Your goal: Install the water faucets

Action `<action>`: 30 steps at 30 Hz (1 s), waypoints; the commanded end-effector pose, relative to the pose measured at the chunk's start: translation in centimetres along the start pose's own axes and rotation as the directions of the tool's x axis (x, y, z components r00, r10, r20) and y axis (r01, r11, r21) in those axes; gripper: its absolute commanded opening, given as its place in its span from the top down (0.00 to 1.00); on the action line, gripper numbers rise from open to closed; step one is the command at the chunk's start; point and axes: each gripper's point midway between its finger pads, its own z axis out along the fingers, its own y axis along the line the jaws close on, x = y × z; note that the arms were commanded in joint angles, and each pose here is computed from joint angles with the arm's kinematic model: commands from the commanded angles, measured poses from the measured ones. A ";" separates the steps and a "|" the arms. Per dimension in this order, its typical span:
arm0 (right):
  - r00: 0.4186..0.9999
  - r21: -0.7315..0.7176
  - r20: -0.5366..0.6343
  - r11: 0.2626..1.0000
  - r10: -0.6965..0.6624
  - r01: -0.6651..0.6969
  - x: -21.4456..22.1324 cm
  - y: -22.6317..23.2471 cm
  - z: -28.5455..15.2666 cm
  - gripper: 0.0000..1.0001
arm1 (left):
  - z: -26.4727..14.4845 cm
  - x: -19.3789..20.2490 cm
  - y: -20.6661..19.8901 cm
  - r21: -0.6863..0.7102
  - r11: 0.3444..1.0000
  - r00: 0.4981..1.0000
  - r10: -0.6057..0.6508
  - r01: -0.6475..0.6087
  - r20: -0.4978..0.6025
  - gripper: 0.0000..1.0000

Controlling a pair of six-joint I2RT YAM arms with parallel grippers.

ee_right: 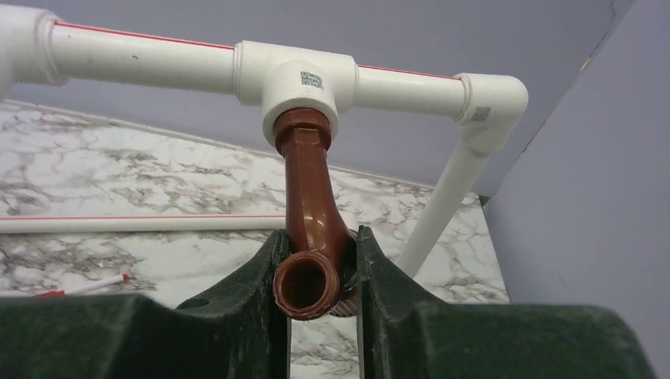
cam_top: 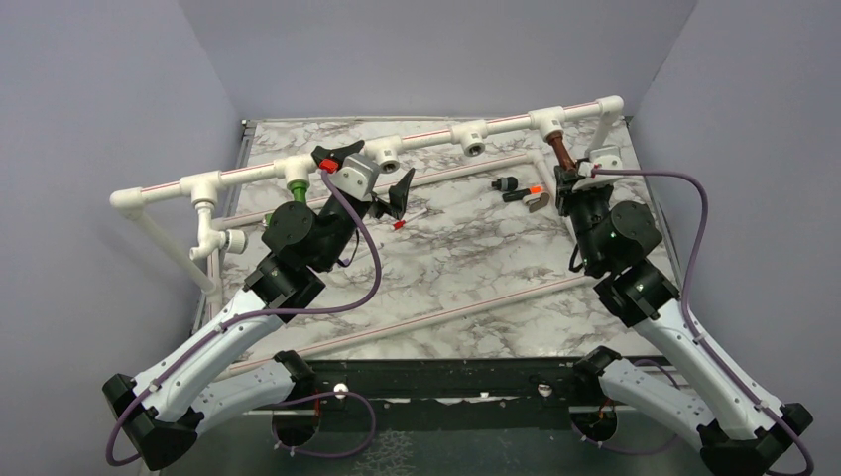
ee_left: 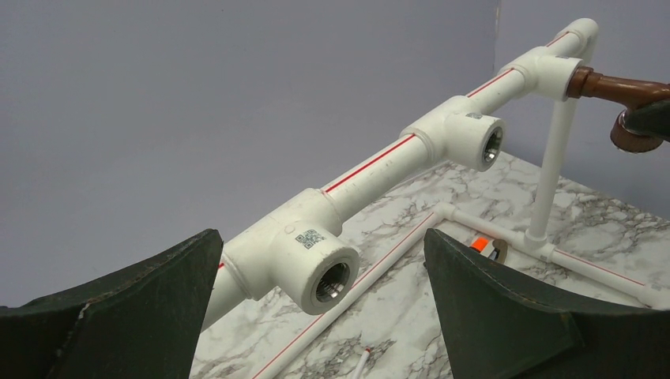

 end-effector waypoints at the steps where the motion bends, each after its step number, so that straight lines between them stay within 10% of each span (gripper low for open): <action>1: 0.913 -0.072 0.068 0.914 0.403 -0.398 -2.0 2.7 0.6 0.99 | 0.0 -0.3 -0.4 0.022 1.000 1.000 -0.001 0.001 0.013 0.01; 9: 0.859 -0.075 0.048 0.859 0.510 -0.506 -2.1 3.6 1.5 0.99 | -0.1 -0.5 -0.4 0.021 1.000 1.000 -0.004 0.004 0.019 0.01; 22: 0.944 0.085 0.048 0.940 0.327 -0.330 -0.4 1.4 3.0 1.00 | -0.1 -0.4 -0.3 0.020 1.000 1.000 -0.001 0.001 0.018 0.01; 30: 0.959 0.003 -0.005 0.959 0.283 -0.283 -0.6 2.2 2.1 0.56 | -0.1 -0.3 -0.2 0.008 1.000 1.000 0.001 -0.001 0.018 0.01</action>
